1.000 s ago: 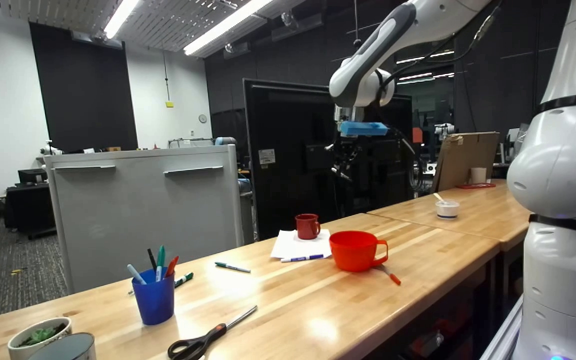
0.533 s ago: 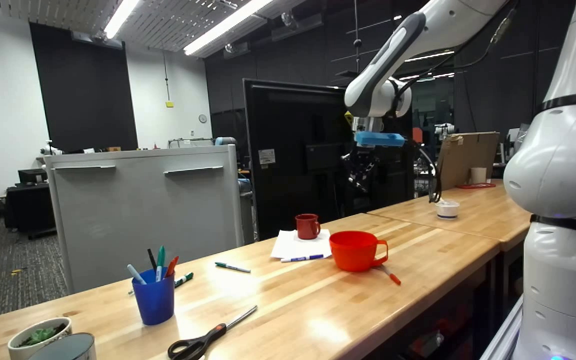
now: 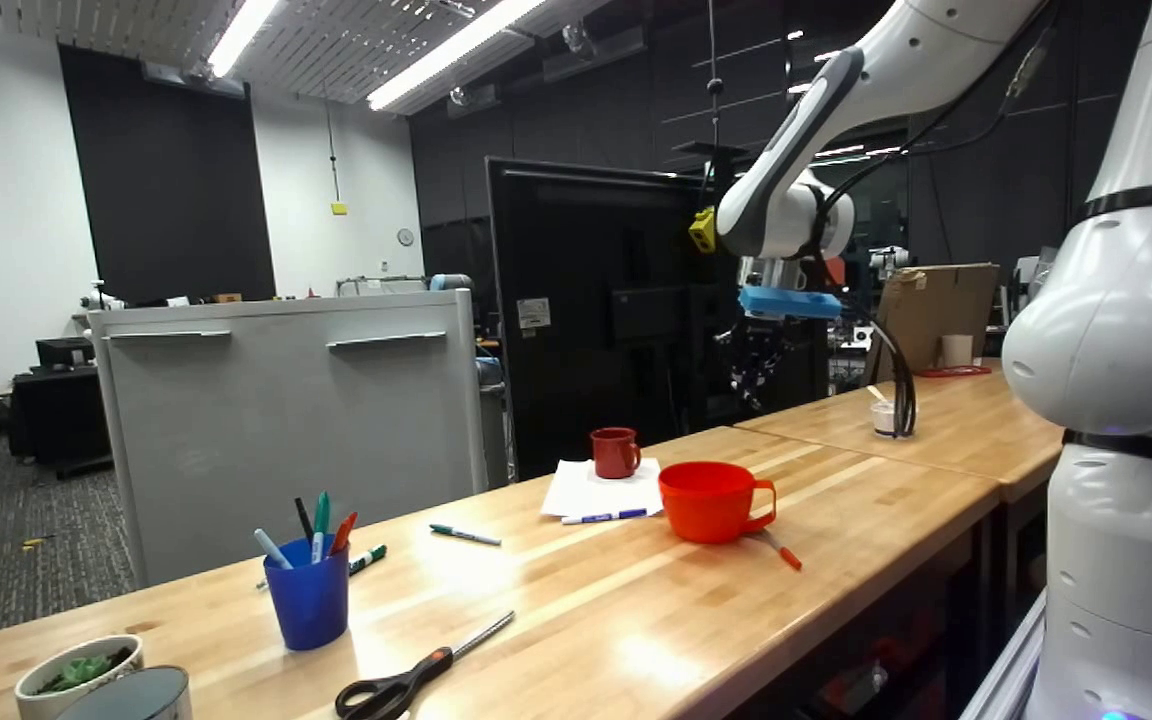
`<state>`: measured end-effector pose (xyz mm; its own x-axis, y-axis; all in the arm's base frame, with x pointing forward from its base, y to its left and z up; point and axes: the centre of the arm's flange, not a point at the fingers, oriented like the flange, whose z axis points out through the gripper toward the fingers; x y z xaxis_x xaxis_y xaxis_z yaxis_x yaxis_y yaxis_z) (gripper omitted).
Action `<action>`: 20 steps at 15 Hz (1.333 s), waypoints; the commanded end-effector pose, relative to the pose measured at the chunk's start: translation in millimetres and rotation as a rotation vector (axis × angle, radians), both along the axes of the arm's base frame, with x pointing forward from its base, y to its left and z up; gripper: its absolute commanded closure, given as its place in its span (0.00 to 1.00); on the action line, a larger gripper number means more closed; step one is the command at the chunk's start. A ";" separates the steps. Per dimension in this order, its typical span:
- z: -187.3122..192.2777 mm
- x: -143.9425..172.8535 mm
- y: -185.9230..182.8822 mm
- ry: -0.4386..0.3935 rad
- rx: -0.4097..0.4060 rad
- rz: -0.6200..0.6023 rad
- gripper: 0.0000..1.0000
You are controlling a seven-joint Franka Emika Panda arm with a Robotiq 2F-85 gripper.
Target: Pick the black marker and move it to the right of the red mug
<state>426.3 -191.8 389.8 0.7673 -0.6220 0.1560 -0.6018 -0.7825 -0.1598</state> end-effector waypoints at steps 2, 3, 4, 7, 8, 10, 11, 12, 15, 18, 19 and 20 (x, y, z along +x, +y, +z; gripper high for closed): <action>-21.8 -16.8 -13.4 0.019 0.028 -0.047 0.97; -25.0 -18.1 -14.9 0.029 0.031 -0.049 0.97; -26.8 -18.9 -15.9 0.037 0.031 -0.050 0.97; -25.8 -15.8 -14.2 0.049 0.023 -0.043 0.86; -26.3 -15.7 -14.2 0.050 0.023 -0.043 0.86; -26.3 -15.7 -14.2 0.050 0.023 -0.043 0.86; -26.3 -15.7 -14.2 0.050 0.023 -0.043 0.86; -26.3 -15.7 -14.2 0.050 0.023 -0.043 0.86; -26.3 -15.7 -14.2 0.050 0.023 -0.043 0.86; -33.2 -10.4 -17.6 0.070 0.034 -0.049 0.97; -36.8 -8.4 -19.0 0.078 0.040 -0.053 0.97; -40.7 -6.9 -19.8 0.087 0.043 -0.051 0.97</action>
